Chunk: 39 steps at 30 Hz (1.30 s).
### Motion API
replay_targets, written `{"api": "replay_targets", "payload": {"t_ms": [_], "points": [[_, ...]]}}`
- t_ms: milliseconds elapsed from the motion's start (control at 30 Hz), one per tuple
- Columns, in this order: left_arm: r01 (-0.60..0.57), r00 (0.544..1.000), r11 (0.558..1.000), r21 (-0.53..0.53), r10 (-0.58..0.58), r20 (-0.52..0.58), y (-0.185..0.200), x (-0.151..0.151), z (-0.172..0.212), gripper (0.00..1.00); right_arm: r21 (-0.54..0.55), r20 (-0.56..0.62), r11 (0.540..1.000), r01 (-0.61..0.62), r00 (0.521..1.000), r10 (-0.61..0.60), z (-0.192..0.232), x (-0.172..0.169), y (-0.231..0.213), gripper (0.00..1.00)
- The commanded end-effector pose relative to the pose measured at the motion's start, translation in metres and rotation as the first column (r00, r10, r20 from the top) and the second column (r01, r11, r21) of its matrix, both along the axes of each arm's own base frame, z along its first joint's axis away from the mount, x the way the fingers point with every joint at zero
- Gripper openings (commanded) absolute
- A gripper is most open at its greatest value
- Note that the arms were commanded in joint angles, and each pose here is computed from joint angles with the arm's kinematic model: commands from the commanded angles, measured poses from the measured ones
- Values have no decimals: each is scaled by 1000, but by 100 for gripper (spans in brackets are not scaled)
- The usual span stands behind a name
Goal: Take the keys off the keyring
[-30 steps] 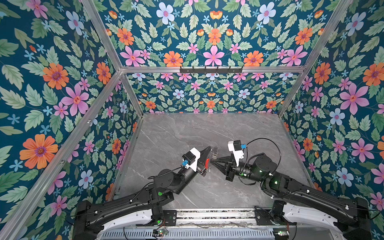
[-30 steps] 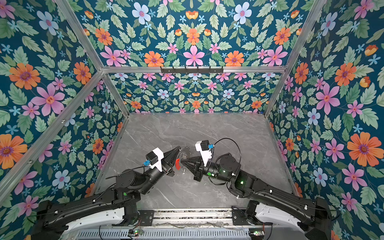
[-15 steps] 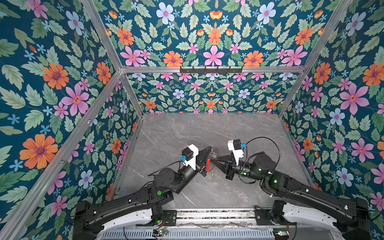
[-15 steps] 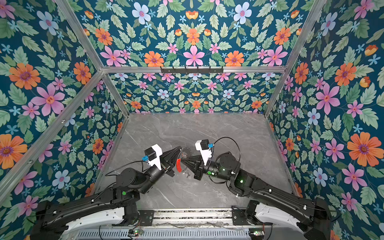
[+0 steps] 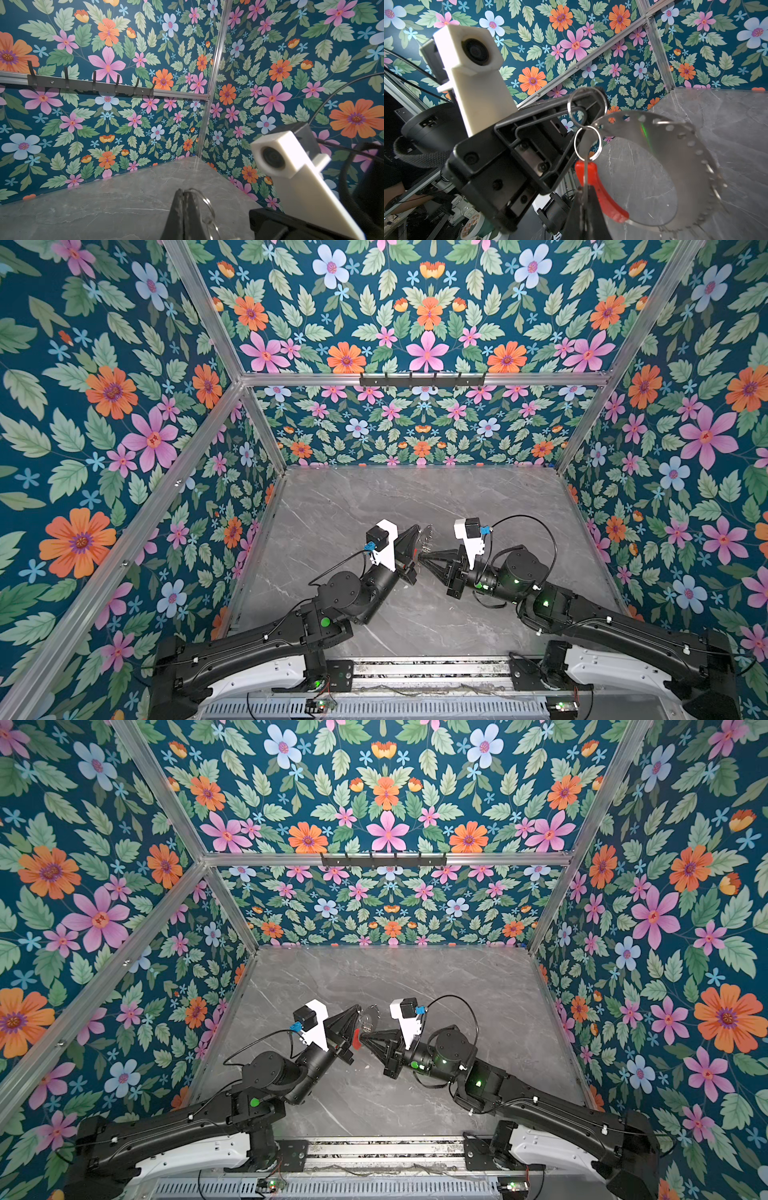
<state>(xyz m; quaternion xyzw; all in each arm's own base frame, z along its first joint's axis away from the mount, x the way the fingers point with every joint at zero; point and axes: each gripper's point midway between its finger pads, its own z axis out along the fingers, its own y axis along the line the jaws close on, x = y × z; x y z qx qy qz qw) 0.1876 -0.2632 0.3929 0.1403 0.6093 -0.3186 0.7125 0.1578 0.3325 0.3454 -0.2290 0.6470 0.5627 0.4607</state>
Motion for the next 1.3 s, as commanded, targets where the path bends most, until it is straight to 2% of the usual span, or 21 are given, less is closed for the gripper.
{"api": "replay_targets", "payload": {"t_ms": [0,567,700,833,933,1000,1167,1267], "points": [[-103,995,985,-137,104,-1,24,9,27,0,-64,-42,996,-64,997,62,-19,-12,5,0],[-148,989,984,-96,150,15,31,11,20,0,-55,13,995,-78,997,79,-2,-29,6,0],[-99,994,992,-73,101,31,23,6,21,0,-127,-7,992,3,1000,-4,-19,-15,3,0],[-29,999,999,-27,30,31,11,0,22,0,-232,-19,968,100,994,-107,-38,6,-12,0],[49,998,999,2,-49,33,2,-8,22,0,-262,10,956,134,991,-136,-40,12,-23,1],[87,996,996,23,-88,30,-2,-13,20,0,-276,40,951,139,990,-133,-36,11,-27,8],[110,994,993,50,-111,20,-1,-17,13,0,-313,101,946,85,993,-56,-31,-1,-28,36],[109,994,993,52,-110,20,1,-18,12,0,-326,140,943,72,990,-27,-29,-6,-32,46]]}}
